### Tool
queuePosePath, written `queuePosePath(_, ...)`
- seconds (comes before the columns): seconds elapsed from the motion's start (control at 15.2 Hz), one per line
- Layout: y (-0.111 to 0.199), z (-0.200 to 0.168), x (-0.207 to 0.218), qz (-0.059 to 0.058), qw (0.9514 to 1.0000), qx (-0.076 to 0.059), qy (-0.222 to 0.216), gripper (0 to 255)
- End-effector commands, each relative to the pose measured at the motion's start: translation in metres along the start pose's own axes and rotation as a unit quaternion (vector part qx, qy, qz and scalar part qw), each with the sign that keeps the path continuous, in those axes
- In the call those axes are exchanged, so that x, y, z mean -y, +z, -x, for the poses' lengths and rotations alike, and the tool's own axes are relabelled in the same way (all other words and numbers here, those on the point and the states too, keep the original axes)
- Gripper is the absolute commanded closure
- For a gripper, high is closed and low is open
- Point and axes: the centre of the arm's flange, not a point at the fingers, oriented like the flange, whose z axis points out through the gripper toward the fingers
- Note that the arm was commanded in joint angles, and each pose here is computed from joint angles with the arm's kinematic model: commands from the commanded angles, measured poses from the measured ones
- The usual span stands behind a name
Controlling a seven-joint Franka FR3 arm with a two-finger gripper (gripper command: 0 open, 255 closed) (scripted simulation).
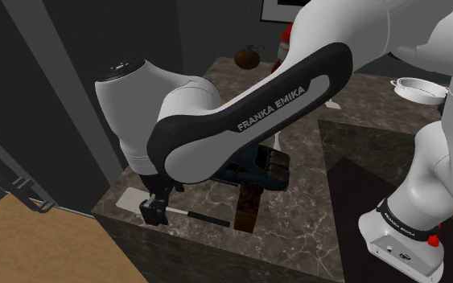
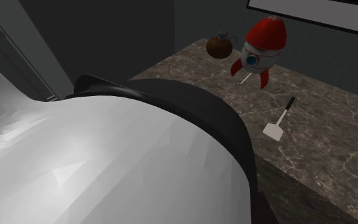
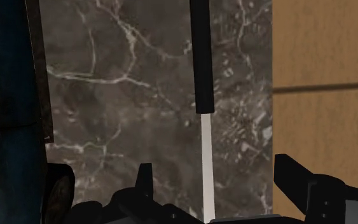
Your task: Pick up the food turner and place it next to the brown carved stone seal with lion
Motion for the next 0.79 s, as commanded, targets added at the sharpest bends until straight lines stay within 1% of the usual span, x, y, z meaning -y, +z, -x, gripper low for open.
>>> queuePosePath(0.0,0.0,0.0,0.0,0.0,1.0,0.0,0.0,0)
queuePosePath(0.26,-0.05,0.0,0.0,0.0,1.0,0.0,0.0,0)
queuePosePath(0.73,-0.05,0.0,0.0,0.0,1.0,0.0,0.0,0)
